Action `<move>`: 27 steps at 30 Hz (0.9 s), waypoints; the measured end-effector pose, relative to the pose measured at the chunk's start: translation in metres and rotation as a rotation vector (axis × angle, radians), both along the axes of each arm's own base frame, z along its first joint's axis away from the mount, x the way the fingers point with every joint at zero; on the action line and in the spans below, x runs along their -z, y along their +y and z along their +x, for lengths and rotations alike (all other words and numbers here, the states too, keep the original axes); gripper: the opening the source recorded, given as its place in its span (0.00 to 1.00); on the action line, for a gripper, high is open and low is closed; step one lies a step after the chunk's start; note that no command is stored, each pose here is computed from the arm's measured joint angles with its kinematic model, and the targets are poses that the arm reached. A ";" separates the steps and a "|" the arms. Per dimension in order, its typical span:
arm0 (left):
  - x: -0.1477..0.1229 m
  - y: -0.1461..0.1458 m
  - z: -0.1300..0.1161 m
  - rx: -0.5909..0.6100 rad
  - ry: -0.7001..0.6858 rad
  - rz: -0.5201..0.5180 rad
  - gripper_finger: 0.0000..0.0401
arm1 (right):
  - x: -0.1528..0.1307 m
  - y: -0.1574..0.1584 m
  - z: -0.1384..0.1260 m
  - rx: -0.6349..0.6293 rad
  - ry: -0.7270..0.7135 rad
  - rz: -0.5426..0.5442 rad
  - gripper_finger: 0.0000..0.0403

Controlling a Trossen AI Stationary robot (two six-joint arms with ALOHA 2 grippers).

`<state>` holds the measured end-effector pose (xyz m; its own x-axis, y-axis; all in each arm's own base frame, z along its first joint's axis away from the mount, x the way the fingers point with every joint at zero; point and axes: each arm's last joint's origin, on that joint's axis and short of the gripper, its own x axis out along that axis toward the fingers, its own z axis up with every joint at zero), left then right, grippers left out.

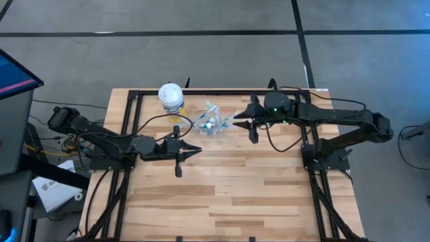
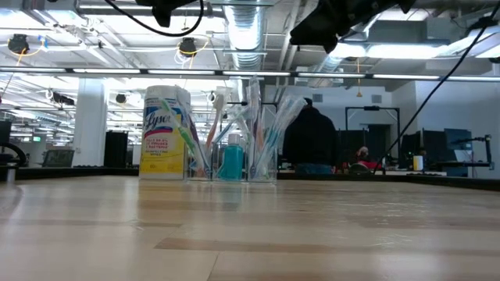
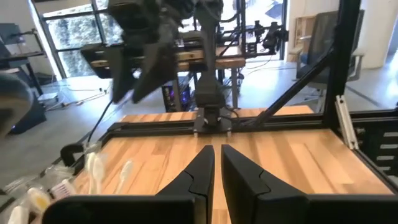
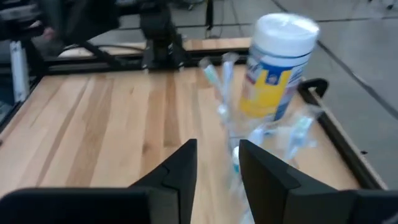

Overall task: Pick & Place toothbrushing station
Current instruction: Return to Home Position

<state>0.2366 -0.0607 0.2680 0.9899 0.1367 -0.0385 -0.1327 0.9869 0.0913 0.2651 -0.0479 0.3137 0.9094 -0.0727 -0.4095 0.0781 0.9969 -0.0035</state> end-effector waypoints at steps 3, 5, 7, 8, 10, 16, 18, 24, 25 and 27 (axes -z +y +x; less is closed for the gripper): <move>0.002 0.001 -0.001 -0.009 0.029 0.015 0.05 | 0.011 0.007 -0.001 0.000 0.029 -0.013 0.25; 0.001 0.002 -0.005 -0.020 0.046 0.018 0.05 | 0.023 0.011 -0.008 0.020 0.054 -0.023 0.24; 0.000 0.004 -0.009 -0.041 0.063 0.022 0.05 | 0.031 0.013 -0.017 0.035 0.032 -0.009 0.22; -0.001 0.005 -0.012 -0.047 0.068 0.026 0.05 | 0.036 0.015 -0.022 0.041 0.021 0.004 0.22; -0.006 0.007 -0.018 -0.048 0.063 0.035 0.05 | 0.045 0.020 -0.032 0.032 -0.017 0.016 0.21; -0.012 0.013 -0.038 -0.049 0.071 0.054 0.05 | 0.064 0.034 -0.065 0.036 -0.120 0.027 0.18; -0.007 0.016 -0.046 -0.060 0.070 0.074 0.05 | 0.071 0.038 -0.074 0.061 -0.126 0.037 0.18; 0.008 0.030 -0.080 -0.179 0.013 0.066 0.05 | 0.088 0.051 -0.098 0.017 -0.228 0.033 0.18; 0.010 0.032 -0.087 -0.182 -0.005 0.059 0.05 | 0.089 0.053 -0.101 0.019 -0.249 0.022 0.18; 0.015 0.036 -0.100 -0.183 -0.047 0.037 0.05 | 0.092 0.053 -0.108 0.042 -0.269 0.005 0.18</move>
<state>0.1364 -0.0247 0.2531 0.9489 0.3153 0.0155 -0.3149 0.9420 0.1163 0.1569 0.0053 0.2214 0.9818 -0.1115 -0.1539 0.1172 0.9927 0.0284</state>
